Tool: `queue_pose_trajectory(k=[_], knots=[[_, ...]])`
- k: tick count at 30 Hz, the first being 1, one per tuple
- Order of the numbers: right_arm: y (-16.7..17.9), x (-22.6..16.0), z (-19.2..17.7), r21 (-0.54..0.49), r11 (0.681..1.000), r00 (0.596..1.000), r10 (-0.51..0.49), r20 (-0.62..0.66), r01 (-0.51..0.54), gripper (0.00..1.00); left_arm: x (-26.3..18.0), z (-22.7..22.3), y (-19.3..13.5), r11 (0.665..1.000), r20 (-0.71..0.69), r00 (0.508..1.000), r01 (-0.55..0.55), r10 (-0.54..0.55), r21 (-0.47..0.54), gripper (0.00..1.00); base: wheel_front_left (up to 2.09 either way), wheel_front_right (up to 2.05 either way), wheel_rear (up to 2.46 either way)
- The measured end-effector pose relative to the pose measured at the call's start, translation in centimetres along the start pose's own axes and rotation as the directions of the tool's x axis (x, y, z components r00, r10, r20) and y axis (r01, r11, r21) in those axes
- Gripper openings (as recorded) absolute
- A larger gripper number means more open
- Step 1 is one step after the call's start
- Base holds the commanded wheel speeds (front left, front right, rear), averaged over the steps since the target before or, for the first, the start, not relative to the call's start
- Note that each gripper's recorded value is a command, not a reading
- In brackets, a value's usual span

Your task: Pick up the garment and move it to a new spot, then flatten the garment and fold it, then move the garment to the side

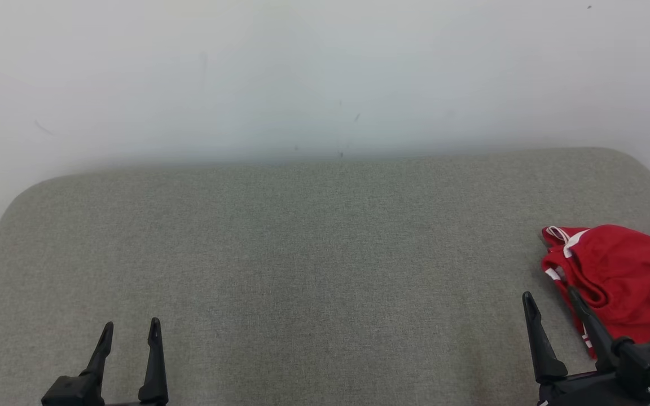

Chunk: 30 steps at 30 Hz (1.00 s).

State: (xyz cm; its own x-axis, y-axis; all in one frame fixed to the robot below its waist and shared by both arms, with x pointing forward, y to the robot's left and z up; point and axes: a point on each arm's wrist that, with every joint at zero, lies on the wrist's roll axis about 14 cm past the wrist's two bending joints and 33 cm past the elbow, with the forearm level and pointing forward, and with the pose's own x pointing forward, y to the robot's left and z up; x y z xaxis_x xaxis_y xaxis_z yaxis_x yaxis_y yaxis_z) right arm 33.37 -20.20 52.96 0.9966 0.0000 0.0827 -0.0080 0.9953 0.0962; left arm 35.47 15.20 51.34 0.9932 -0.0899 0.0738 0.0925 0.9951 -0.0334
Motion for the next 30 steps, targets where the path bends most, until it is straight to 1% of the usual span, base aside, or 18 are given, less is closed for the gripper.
queue_pose_trajectory(k=[7, 8, 12, 19, 24, 25, 30], knots=[[0.1, 0.2, 0.2, 0.001, 1.000, 1.000, 0.004, 0.007, -0.004, 1.00, 0.0, -0.1, 0.0, 1.000, -0.002, 1.000, -0.003, 0.003, -0.010, 1.00, 0.00, 0.00, 0.00], [0.2, 0.1, 0.0, 0.002, 1.000, 1.000, 0.004, 0.000, -0.004, 0.00, 0.0, -0.3, -0.1, 1.000, -0.009, 1.000, -0.003, 0.003, -0.011, 0.00, 0.00, 0.00, 0.00], [-0.1, -0.4, -1.8, 0.033, 0.999, 0.998, -0.011, -0.063, 0.013, 0.00, -0.8, -1.9, -0.5, 0.999, -0.060, 0.998, -0.008, 0.005, -0.042, 0.00, 0.00, 0.00, 0.00], [-1.8, 0.0, -2.4, 0.152, 0.985, 0.992, -0.064, -0.106, 0.079, 0.00, -0.6, -2.5, -0.6, 0.983, -0.090, 0.996, -0.026, 0.010, -0.179, 0.00, 0.00, 0.00, 0.00], [-2.8, 0.3, -2.6, 0.232, 0.966, 0.988, -0.090, -0.128, 0.118, 0.00, -0.1, -2.6, -0.9, 0.961, -0.104, 0.995, -0.038, 0.010, -0.275, 0.00, 0.00, 0.00, 0.00], [-3.1, 0.3, -2.8, 0.265, 0.955, 0.986, -0.098, -0.138, 0.132, 0.00, 0.1, -2.6, -1.0, 0.951, -0.107, 0.994, -0.041, 0.009, -0.306, 0.00, 0.00, 0.00, 0.00], [-3.9, 0.6, -3.0, 0.341, 0.926, 0.981, -0.115, -0.156, 0.162, 0.00, 0.5, -2.5, -1.3, 0.920, -0.107, 0.994, -0.047, 0.006, -0.390, 0.00, 0.00, 0.00, 0.00]])
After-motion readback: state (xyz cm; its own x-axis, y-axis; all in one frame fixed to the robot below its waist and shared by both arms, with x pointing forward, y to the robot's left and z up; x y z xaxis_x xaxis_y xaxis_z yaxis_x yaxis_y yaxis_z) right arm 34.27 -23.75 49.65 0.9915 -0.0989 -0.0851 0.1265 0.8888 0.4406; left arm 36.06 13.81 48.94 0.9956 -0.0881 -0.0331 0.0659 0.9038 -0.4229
